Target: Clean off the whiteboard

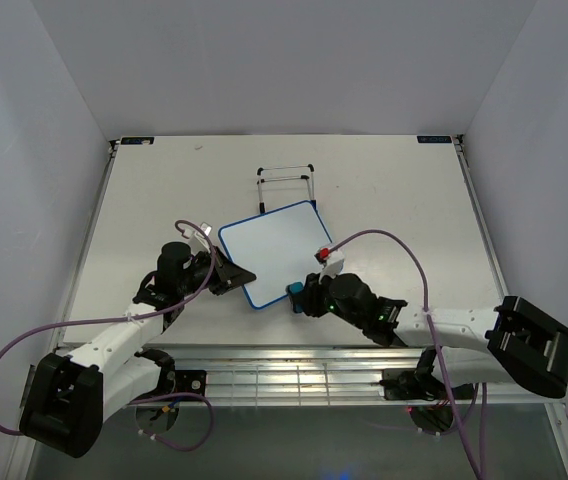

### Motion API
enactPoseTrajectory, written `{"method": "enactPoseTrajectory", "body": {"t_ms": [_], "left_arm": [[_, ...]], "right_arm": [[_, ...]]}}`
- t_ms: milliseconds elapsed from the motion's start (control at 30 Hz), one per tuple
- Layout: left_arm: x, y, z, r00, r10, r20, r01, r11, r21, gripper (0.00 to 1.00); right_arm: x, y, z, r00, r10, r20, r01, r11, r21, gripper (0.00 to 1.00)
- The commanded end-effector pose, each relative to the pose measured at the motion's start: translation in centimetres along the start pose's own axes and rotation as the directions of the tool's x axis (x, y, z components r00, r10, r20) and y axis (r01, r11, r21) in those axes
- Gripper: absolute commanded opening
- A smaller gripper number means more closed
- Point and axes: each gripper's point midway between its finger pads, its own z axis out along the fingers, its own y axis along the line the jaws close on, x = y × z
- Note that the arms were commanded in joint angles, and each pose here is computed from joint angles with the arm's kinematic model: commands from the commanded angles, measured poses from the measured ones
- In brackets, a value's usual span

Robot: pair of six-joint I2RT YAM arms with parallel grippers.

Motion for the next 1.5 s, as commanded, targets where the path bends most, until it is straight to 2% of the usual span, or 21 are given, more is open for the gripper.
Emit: {"method": "enactPoseTrajectory", "body": {"t_ms": [0, 200, 433, 667, 867, 1033, 1233, 1467], "left_arm": [[0.2, -2.1, -0.4, 1.000, -0.010, -0.021, 0.012, 0.998, 0.065, 0.00], [0.5, -2.1, -0.4, 0.999, -0.010, -0.045, 0.013, 0.997, 0.077, 0.00], [0.8, -1.9, -0.3, 0.998, -0.013, -0.054, 0.017, 0.997, 0.074, 0.00], [0.6, -1.5, -0.1, 0.999, -0.015, -0.044, 0.018, 0.998, 0.056, 0.00], [0.4, -1.5, 0.1, 0.999, 0.011, -0.045, -0.008, 0.998, 0.056, 0.00], [0.5, -1.4, 0.0, 0.997, 0.069, -0.039, -0.066, 0.996, 0.062, 0.00], [0.9, -0.8, 0.1, 0.993, 0.107, -0.051, -0.104, 0.993, 0.054, 0.00], [0.9, -1.0, 0.1, 0.990, 0.127, -0.054, -0.124, 0.990, 0.063, 0.00]], "right_arm": [[4.8, -6.4, -1.4, 0.989, 0.014, -0.148, 0.013, 0.983, 0.182, 0.08], [3.4, -6.8, -0.9, 0.984, -0.038, -0.173, 0.072, 0.978, 0.195, 0.08], [-0.7, -2.9, -0.4, 0.989, -0.108, -0.097, 0.117, 0.989, 0.094, 0.08], [-0.2, 0.9, -0.7, 0.978, -0.183, -0.099, 0.185, 0.983, 0.005, 0.08], [0.7, 2.4, -0.4, 0.963, -0.230, -0.142, 0.227, 0.973, -0.035, 0.08], [-0.1, 2.2, -0.2, 0.957, -0.251, -0.147, 0.254, 0.967, -0.001, 0.08], [0.3, 0.8, 0.4, 0.931, -0.288, -0.223, 0.299, 0.954, 0.016, 0.08], [2.0, -2.6, 0.5, 0.909, -0.264, -0.322, 0.309, 0.946, 0.096, 0.08]]}}
